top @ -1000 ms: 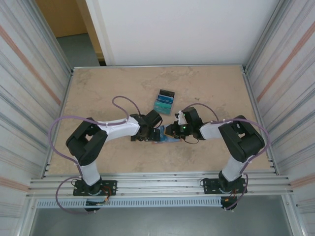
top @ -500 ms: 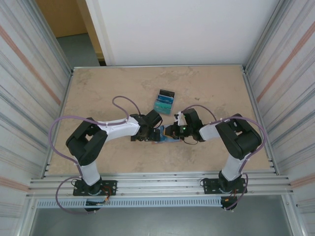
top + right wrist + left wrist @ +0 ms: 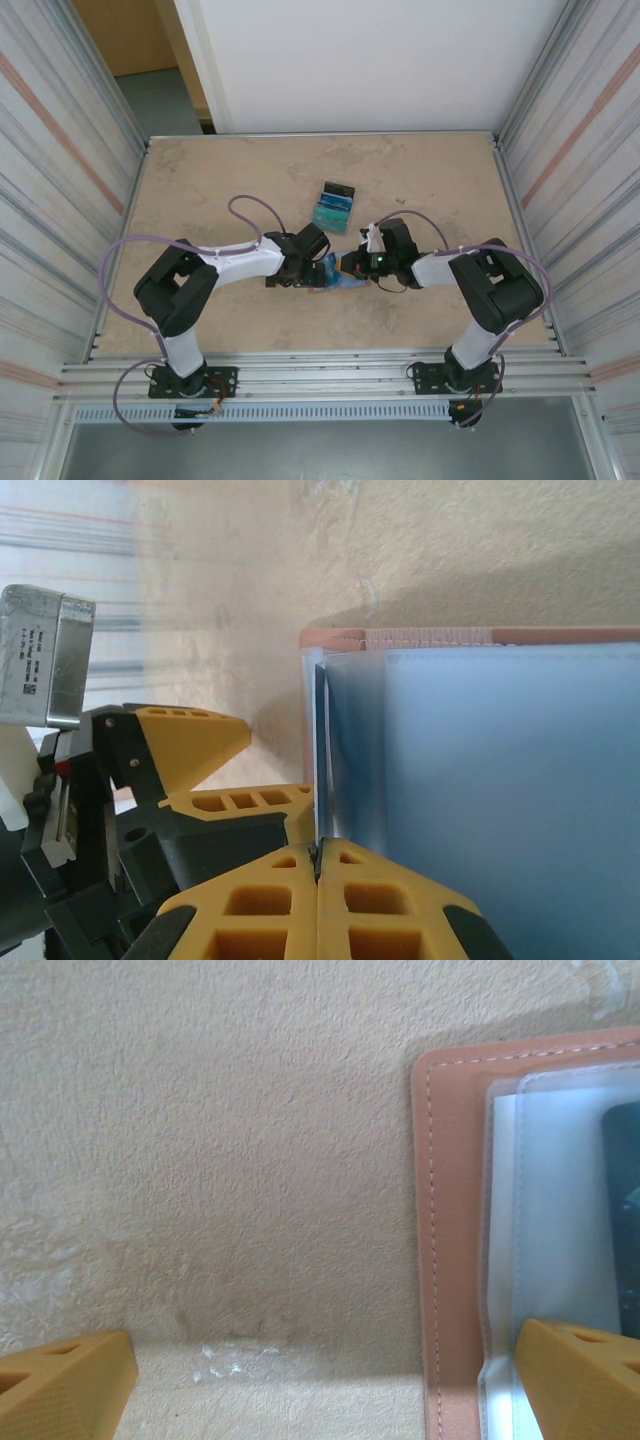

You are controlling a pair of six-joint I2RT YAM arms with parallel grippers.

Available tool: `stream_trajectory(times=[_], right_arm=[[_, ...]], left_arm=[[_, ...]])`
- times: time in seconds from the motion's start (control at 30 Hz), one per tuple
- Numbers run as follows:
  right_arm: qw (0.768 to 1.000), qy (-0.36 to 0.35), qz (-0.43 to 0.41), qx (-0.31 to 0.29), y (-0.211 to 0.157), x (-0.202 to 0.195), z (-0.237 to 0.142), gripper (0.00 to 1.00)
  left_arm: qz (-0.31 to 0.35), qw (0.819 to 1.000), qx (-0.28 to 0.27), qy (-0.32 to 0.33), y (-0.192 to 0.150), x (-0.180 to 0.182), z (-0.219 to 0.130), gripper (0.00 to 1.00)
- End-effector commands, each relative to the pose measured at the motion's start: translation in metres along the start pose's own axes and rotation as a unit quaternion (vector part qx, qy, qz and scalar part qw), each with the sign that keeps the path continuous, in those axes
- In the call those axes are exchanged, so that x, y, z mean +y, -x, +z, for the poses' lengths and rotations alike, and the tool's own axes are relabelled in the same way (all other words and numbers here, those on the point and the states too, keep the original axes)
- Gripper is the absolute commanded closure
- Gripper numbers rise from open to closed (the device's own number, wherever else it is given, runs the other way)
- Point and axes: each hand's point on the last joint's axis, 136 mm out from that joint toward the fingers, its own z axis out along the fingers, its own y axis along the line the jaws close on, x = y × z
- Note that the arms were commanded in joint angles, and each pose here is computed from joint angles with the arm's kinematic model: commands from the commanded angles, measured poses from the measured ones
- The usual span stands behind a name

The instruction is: Take the credit cards out of the card holder

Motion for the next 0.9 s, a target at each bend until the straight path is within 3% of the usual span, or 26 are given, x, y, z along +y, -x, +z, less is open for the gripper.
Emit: stream_trajectory(times=[0.0,0.27,0.57,0.87], right_arm=[[1.000,-0.019,-0.014,-0.005,0.001,0.000,-0.009,1.00],[0.987,-0.142,-0.071,-0.028,0.009,-0.012,-0.041,1.00],[0.958,-0.222,-0.172,-0.057,0.034,0.012,-0.080,1.00],[0.873,-0.309,-0.372,-0.060,0.088,0.050,-0.084,1.00]], left_arm=[[0.009,0.999,0.023,0.036,-0.012,0.019,0.021,0.01],[0.007,0.999,0.006,0.039,-0.003,0.023,0.011,0.01],[0.002,1.000,-0.018,0.020,0.009,0.022,-0.010,0.01],[-0.003,0.995,-0.094,-0.019,0.037,0.019,-0.065,0.01]])
